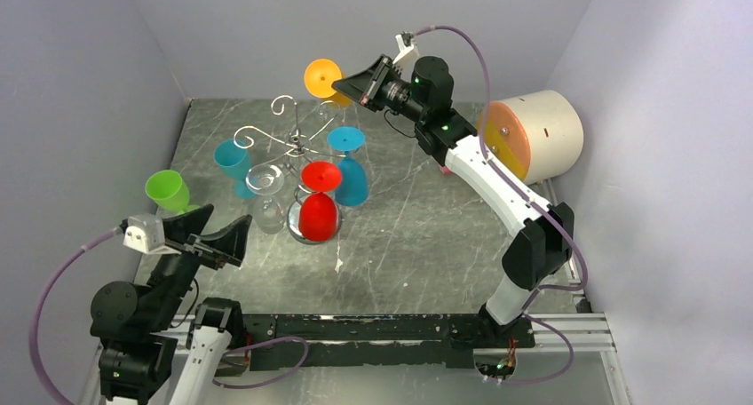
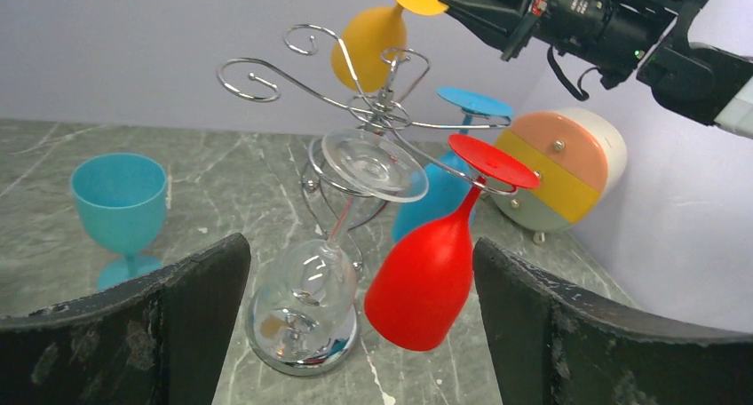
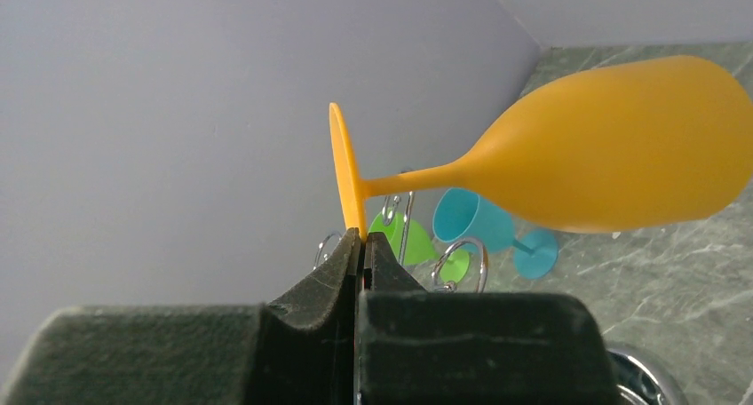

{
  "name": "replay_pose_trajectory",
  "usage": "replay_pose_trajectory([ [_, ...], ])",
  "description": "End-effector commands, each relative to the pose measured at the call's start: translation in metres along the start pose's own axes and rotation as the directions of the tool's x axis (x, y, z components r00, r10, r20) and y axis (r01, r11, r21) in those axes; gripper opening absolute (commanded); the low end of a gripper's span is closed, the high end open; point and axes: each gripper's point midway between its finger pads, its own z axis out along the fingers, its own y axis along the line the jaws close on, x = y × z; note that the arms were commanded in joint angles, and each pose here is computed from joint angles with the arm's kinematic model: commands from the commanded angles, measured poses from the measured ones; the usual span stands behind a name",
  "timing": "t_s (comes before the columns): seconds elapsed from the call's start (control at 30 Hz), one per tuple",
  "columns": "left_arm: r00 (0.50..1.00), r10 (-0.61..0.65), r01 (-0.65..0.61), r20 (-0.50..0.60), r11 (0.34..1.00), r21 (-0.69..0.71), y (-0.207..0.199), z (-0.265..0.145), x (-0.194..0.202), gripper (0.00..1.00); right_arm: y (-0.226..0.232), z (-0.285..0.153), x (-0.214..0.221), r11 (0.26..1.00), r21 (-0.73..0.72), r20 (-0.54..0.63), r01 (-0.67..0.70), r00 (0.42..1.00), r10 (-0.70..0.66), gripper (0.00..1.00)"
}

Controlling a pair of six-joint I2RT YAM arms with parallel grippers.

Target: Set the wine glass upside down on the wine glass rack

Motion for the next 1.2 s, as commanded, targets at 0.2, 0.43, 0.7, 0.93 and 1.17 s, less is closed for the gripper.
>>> replay_pose_trajectory([
  [0.2, 0.998, 0.061, -0.058, 0.022, 0.992, -0.116, 0.02, -0.011, -0.004, 0.99, 0.013, 0.002, 0.005, 0.999, -0.036, -0.072, -0.032, 0.997, 0.029, 0.0],
  [0.43, 0.998, 0.059, -0.058, 0.009, 0.994, -0.096, 0.018, -0.007, 0.0, 0.99, 0.016, -0.005, 0.016, 0.999, -0.031, -0.128, -0.02, 0.992, 0.016, 0.0],
  [0.7, 0.997, 0.06, -0.054, 0.041, 0.991, -0.121, 0.023, -0.007, -0.004, 0.99, 0.012, -0.005, 0.021, 1.0, -0.012, -0.157, -0.011, 0.988, 0.009, 0.0],
  [0.93, 0.995, 0.091, -0.087, 0.052, 0.993, -0.076, 0.015, -0.01, -0.006, 0.99, 0.014, -0.003, 0.026, 1.0, -0.016, -0.181, -0.012, 0.984, 0.009, 0.0],
  [1.17, 0.996, 0.088, -0.085, 0.03, 0.993, -0.082, 0.016, -0.01, -0.004, 0.99, 0.015, 0.004, 0.032, 1.0, -0.013, -0.201, -0.013, 0.98, 0.01, 0.0],
])
